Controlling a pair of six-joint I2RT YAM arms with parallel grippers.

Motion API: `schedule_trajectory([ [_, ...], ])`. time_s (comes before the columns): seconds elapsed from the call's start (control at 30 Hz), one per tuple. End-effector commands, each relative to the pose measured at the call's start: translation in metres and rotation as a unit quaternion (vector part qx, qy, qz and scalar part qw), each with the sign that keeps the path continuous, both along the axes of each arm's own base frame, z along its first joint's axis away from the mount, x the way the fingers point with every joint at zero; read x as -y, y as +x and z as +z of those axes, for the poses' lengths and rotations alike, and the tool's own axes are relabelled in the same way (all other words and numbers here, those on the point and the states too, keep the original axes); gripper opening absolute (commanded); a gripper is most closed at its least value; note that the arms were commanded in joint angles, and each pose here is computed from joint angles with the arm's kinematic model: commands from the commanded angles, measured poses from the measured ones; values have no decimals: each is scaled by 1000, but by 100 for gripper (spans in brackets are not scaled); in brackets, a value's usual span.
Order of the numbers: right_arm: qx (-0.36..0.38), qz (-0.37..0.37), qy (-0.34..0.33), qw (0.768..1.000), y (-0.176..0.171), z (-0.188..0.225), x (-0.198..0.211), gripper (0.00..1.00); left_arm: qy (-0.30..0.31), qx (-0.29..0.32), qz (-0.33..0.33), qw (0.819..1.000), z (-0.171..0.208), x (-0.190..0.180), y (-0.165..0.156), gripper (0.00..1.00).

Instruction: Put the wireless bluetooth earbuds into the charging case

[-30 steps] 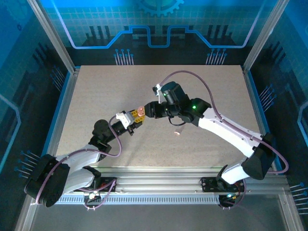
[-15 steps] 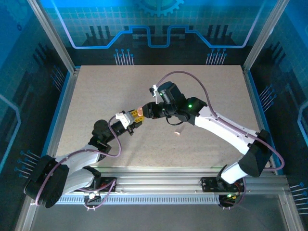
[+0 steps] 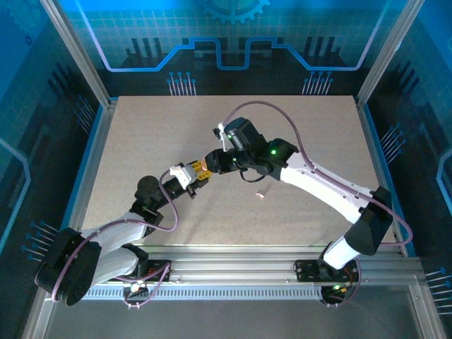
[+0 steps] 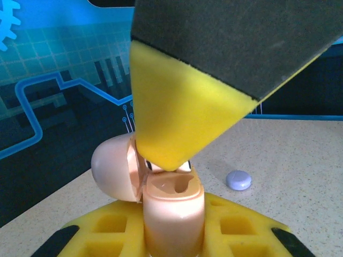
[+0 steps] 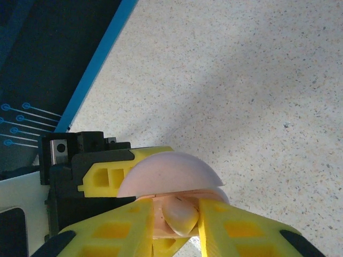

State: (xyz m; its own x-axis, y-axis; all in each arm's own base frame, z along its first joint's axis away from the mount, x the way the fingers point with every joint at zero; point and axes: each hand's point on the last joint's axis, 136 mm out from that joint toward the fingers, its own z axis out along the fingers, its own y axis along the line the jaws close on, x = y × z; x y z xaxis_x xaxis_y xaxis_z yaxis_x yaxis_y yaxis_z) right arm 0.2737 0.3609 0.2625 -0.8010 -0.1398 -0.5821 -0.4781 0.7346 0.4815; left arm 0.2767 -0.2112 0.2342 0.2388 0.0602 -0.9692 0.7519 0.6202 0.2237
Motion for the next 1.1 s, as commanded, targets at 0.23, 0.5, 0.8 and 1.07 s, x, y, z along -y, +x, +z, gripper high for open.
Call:
schedule_trajectory([
  [0.23, 8, 13, -49, 999, -8, -4, 0, 21, -5, 30, 1, 1000, 20, 1, -2, 22],
  [0.5, 37, 3, -40, 999, -7, 10, 8, 19, -4, 25, 5, 1000, 17, 1, 0, 22],
  [0.8, 64, -2, -11, 998, -12, 26, 17, 19, -2, 17, 5, 1000, 12, 1, 3, 22],
  [1.07, 64, 6, 23, 998, -14, 32, 15, 19, -3, 19, 3, 1000, 13, 2, 2, 22],
])
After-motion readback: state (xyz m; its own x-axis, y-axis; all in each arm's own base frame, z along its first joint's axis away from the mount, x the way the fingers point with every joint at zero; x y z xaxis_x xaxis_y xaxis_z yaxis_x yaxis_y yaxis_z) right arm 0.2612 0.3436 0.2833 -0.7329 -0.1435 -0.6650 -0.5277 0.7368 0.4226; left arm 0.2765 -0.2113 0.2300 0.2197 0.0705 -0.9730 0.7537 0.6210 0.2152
